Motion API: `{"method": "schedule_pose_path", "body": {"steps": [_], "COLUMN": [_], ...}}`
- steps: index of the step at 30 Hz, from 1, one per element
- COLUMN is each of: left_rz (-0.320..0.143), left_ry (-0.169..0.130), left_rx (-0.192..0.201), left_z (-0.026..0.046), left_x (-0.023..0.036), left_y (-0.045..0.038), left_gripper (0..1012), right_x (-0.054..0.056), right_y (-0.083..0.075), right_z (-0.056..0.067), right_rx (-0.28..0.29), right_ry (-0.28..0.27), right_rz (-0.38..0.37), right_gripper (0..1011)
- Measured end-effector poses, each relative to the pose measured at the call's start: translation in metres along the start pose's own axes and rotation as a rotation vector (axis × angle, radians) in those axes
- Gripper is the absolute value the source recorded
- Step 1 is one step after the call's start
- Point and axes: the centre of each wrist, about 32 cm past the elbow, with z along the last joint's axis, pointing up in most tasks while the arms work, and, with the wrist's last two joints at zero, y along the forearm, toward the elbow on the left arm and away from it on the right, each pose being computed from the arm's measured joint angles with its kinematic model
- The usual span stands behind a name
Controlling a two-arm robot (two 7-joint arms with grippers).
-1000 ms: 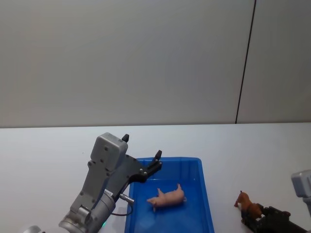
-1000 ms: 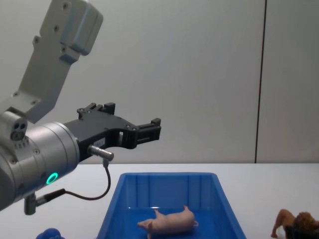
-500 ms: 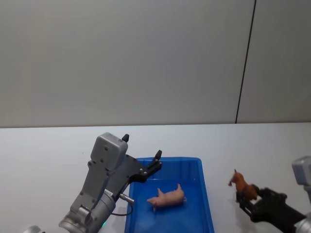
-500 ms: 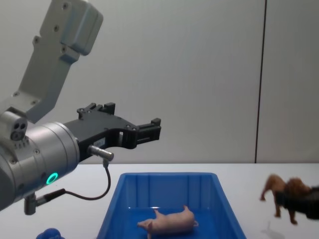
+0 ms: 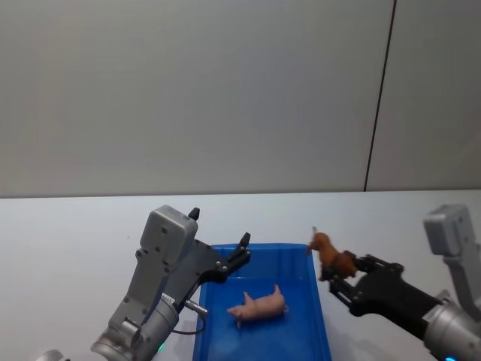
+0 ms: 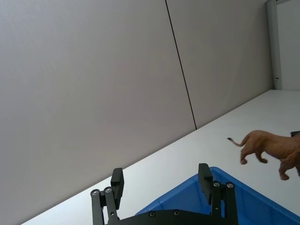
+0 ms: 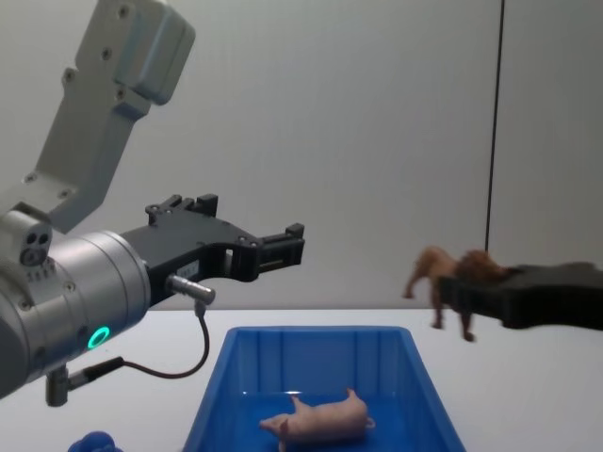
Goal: Pick up the two dolls from the table and place them into the box.
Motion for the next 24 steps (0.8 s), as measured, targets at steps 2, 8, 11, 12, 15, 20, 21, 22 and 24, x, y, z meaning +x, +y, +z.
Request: {"method": "schedule_pose_path", "body": {"steps": [2, 8, 11, 12, 15, 20, 21, 22, 24], "left_rz": [0.0, 0.0, 0.0, 0.0, 0.0, 0.0, 0.0, 0.0, 0.0], "left_ry": [0.0, 0.0, 0.0, 0.0, 0.0, 0.0, 0.0, 0.0, 0.0], "left_rx": [0.0, 0.0, 0.0, 0.0, 0.0, 0.0, 0.0, 0.0, 0.0], "left_z": [0.0, 0.0, 0.0, 0.0, 0.0, 0.0, 0.0, 0.0, 0.0], "left_x": [0.0, 0.0, 0.0, 0.0, 0.0, 0.0, 0.0, 0.0, 0.0], "left_y": [0.0, 0.0, 0.0, 0.0, 0.0, 0.0, 0.0, 0.0, 0.0], "left_gripper": [1002, 1002, 1002, 1002, 1002, 1002, 1002, 1002, 1002], "right_x": [-0.002, -0.01, -0.012, -0.012, -0.012, -0.009, -0.008, -0.006, -0.003], "right_y": [0.004, 0.019, 0.025, 0.027, 0.031, 0.032, 0.031, 0.03, 0.028], "right_z": [0.003, 0.01, 0.009, 0.008, 0.007, 0.004, 0.003, 0.003, 0.002], "right_rx": [0.002, -0.011, -0.027, -0.034, -0.046, -0.06, -0.062, -0.063, -0.064], "right_ry": [0.001, 0.013, 0.022, 0.026, 0.033, 0.037, 0.036, 0.034, 0.032], "right_rz": [0.023, 0.088, 0.111, 0.12, 0.129, 0.129, 0.127, 0.122, 0.116], "right_gripper": [441, 476, 569, 615, 713, 846, 864, 915, 962]}}
